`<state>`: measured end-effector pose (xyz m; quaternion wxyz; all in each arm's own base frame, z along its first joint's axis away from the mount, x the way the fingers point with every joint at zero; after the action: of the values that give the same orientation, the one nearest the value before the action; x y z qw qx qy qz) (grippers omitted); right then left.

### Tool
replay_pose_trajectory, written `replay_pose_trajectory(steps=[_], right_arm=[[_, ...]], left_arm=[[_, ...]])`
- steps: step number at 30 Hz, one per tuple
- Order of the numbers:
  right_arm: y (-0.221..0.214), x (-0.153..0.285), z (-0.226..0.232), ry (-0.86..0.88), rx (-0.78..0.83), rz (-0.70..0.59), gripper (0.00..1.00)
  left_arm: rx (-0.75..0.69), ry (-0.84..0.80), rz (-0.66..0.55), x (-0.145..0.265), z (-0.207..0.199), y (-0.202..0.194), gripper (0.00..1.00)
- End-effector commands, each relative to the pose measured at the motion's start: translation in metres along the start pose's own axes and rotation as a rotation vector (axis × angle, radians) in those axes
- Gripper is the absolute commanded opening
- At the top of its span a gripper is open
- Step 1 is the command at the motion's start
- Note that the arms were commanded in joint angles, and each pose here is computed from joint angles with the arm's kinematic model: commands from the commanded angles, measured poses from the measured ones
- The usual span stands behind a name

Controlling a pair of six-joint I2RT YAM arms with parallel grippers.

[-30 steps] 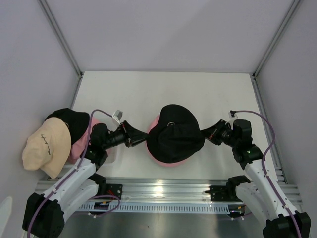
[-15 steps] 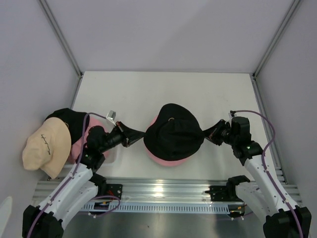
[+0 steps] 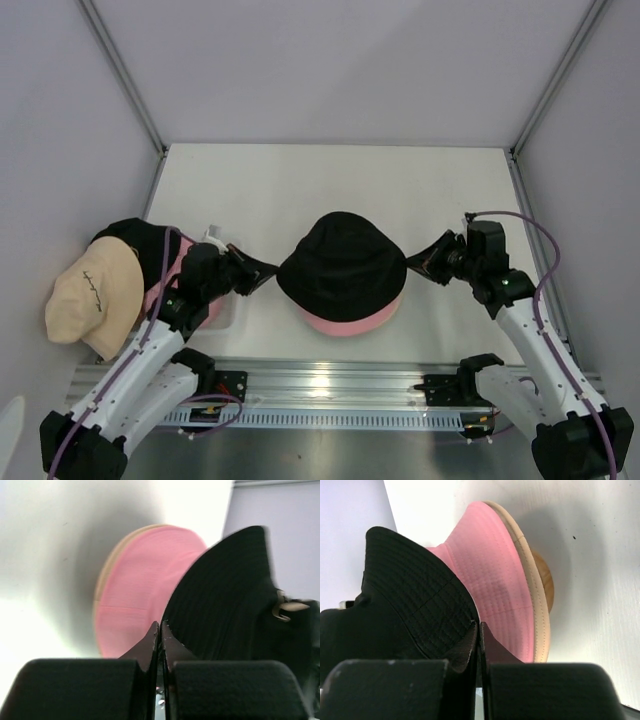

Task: Stack the hats

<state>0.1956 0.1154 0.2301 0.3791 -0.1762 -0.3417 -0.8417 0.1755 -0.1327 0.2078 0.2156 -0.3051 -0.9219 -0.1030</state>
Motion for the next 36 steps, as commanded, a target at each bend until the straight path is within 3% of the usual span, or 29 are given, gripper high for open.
replay_pose_trajectory(steps=[1,12,15,17,21,22,26,27,30,36], right_arm=[[-0.009,-0.007,-0.017,-0.068,-0.009,0.009,0.00],[-0.041,-0.025,-0.054,-0.156,-0.025,0.137,0.00],[-0.031,-0.020,-0.043,-0.137,0.011,0.087,0.00],[-0.024,-0.015,-0.036,-0.118,0.033,0.050,0.00],[-0.020,-0.013,-0.027,-0.077,0.041,0.054,0.00],[-0.021,-0.013,-0.026,-0.074,0.038,0.058,0.00],[-0.018,-0.013,-0.021,-0.056,0.037,0.062,0.00],[-0.017,-0.012,-0.019,-0.052,0.038,0.060,0.00],[-0.013,-0.010,-0.015,-0.042,0.048,0.050,0.00],[-0.009,-0.010,-0.010,-0.024,0.048,0.045,0.00]], left_arm=[[-0.018,0.111,-0.023,-0.014,0.038,-0.002,0.01],[-0.124,0.292,0.038,-0.028,0.064,-0.019,0.01],[-0.167,0.189,0.035,-0.024,0.046,-0.019,0.01],[-0.236,0.129,0.009,-0.015,0.035,-0.015,0.08],[-0.472,-0.068,-0.043,0.019,-0.013,-0.004,0.37],[-0.516,-0.125,-0.054,0.030,-0.025,-0.003,0.49],[-0.667,-0.277,-0.014,0.041,-0.052,-0.006,0.52],[-0.706,-0.347,0.057,0.043,-0.057,-0.014,0.52],[-0.723,-0.465,0.163,0.031,-0.062,-0.024,0.53],[-0.707,-0.481,0.204,0.005,-0.065,-0.024,0.56]])
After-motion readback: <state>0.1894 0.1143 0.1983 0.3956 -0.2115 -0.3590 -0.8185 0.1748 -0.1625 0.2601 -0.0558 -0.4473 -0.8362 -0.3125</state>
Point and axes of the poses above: each gripper's point midway between its finger pads, its own x axis back along the fingers, its own z axis along the line the jaws close on, y = z × x, the point moved 7 cm from there along x, back along the fingers, and after that the axes turned 12 degrees about x, right-handed, at the moved point
